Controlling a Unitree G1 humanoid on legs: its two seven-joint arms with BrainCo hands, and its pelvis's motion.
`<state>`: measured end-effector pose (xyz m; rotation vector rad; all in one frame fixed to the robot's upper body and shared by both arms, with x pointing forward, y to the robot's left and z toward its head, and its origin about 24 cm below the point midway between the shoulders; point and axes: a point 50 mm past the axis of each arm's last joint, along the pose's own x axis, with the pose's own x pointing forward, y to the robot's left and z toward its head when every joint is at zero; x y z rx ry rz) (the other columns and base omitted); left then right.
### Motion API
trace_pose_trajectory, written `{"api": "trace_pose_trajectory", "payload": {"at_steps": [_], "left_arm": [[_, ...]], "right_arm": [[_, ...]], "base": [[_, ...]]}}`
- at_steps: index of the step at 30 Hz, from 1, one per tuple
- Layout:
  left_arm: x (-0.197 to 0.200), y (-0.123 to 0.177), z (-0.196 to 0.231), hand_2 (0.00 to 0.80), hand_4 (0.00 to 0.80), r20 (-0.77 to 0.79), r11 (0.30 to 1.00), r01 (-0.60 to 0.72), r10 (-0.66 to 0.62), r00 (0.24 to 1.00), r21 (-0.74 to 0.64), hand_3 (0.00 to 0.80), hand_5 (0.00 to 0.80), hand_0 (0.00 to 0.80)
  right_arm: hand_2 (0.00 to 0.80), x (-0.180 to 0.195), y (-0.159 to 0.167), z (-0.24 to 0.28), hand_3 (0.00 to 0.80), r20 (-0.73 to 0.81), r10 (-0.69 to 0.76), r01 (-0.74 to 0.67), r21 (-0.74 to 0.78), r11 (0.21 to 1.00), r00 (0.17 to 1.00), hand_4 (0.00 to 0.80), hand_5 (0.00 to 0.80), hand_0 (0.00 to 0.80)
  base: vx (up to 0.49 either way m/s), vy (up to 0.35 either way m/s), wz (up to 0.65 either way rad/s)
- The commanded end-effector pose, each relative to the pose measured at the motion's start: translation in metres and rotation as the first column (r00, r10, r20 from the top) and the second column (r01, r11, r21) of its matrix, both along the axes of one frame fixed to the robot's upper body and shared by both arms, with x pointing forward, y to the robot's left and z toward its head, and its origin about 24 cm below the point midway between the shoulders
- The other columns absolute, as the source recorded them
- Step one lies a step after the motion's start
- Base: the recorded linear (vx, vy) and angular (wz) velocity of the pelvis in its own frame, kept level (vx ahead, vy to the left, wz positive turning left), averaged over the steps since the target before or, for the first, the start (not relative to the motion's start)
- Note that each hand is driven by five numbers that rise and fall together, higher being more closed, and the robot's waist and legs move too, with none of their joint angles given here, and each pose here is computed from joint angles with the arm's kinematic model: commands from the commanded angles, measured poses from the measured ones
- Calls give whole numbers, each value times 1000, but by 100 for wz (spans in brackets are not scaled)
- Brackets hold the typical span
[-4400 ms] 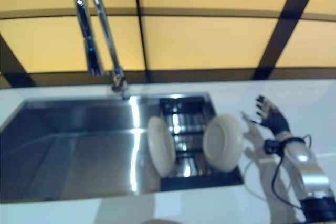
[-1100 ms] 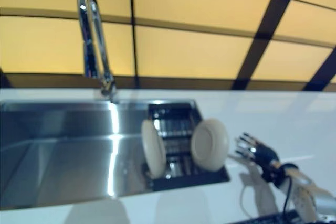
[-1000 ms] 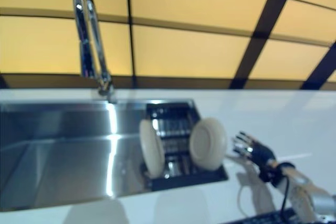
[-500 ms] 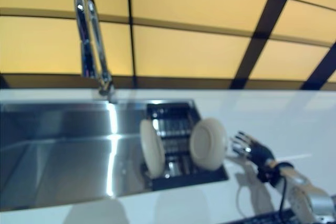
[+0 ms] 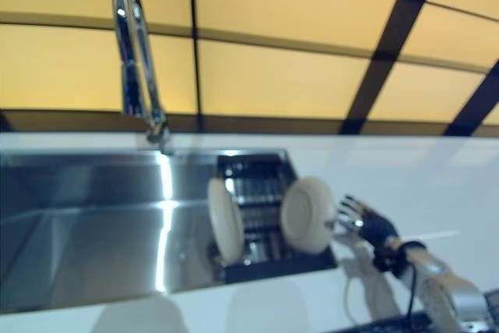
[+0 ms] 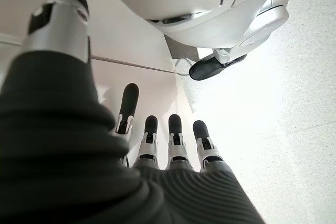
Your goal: Take plates into dishwasher
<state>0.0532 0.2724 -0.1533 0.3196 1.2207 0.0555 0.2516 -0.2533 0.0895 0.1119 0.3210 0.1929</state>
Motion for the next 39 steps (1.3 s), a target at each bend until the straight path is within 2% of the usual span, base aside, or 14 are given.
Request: {"api": "trace_pose_trajectory", "payload": {"at_steps": [1, 13, 39], "left_arm": [[64, -3, 14, 0, 0, 203, 1000, 13, -12, 979, -4, 0, 0, 0], [65, -8, 13, 0, 0, 198, 1000, 21, -19, 980, -8, 0, 0, 0], [66, -15, 11, 0, 0, 202, 1000, 18, -13, 979, -21, 0, 0, 0]], "right_arm": [[0, -2, 33, -8, 0, -24, 110, -109, 62, 992, 994, 0, 0, 0], [0, -3, 45, -18, 0, -46, 109, -104, 109, 989, 993, 0, 0, 0], [0, -7, 55, -41, 0, -116, 19, 1, 170, 985, 993, 0, 0, 0]], "base": [[11, 17, -8], [1, 1, 0], [0, 0, 0]]}}
